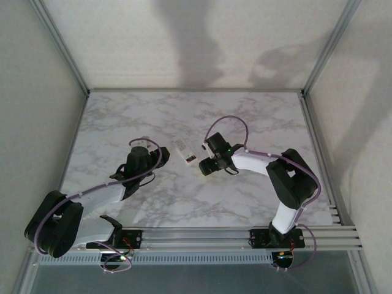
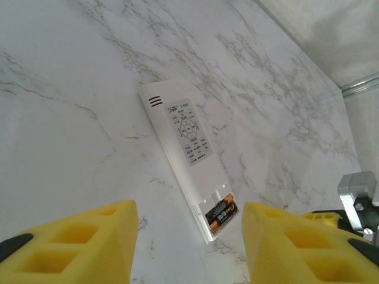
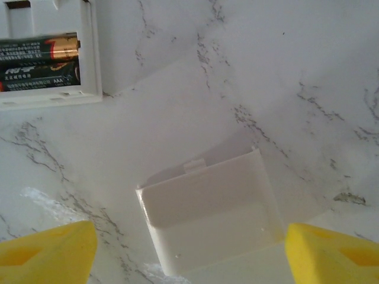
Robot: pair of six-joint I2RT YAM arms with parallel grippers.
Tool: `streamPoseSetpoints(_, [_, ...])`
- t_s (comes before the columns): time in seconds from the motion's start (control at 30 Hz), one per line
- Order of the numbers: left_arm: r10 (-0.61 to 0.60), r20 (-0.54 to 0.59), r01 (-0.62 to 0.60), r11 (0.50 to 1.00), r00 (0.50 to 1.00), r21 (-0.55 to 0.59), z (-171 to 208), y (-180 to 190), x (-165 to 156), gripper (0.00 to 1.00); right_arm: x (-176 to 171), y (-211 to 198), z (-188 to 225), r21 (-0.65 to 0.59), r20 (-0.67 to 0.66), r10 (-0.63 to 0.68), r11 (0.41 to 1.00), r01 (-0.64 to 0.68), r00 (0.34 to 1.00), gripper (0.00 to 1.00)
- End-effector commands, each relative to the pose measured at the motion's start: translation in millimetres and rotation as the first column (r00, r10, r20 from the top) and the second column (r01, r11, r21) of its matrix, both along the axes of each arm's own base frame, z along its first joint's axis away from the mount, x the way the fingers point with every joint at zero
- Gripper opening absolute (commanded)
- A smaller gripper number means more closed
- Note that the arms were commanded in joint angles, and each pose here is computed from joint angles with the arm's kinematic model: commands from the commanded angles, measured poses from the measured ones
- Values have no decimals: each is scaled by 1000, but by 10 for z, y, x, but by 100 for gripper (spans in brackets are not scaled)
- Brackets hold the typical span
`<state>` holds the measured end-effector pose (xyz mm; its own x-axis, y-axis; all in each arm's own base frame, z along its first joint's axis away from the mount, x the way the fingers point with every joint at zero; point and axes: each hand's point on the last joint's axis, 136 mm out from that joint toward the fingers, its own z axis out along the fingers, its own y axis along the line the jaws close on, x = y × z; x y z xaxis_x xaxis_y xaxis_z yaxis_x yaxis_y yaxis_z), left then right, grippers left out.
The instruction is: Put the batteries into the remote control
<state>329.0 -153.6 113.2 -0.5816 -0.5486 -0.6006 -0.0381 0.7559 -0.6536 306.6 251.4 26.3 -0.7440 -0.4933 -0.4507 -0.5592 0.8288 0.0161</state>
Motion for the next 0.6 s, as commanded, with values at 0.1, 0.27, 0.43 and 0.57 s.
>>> streamPoseSetpoints(0.1, [-16,4,16,1000,1000,9,-6,17,-28,49,33,-91,-175,-86,16,39,996,-37,999,80])
streamPoseSetpoints(0.27, [-15,8,15,1000,1000,10,-1,29,-30,50,-31,-133,-185,-119,28,35,992,-31,999,77])
streamPoseSetpoints(0.43, [-14,9,14,1000,1000,4,-10,34,-37,50,-125,-150,-218,-124,8,30,992,-28,1000,65])
streamPoseSetpoints(0.57, [-17,10,17,1000,1000,-2,-12,29,-45,50,-124,-177,-210,-145,16,20,989,-18,1000,55])
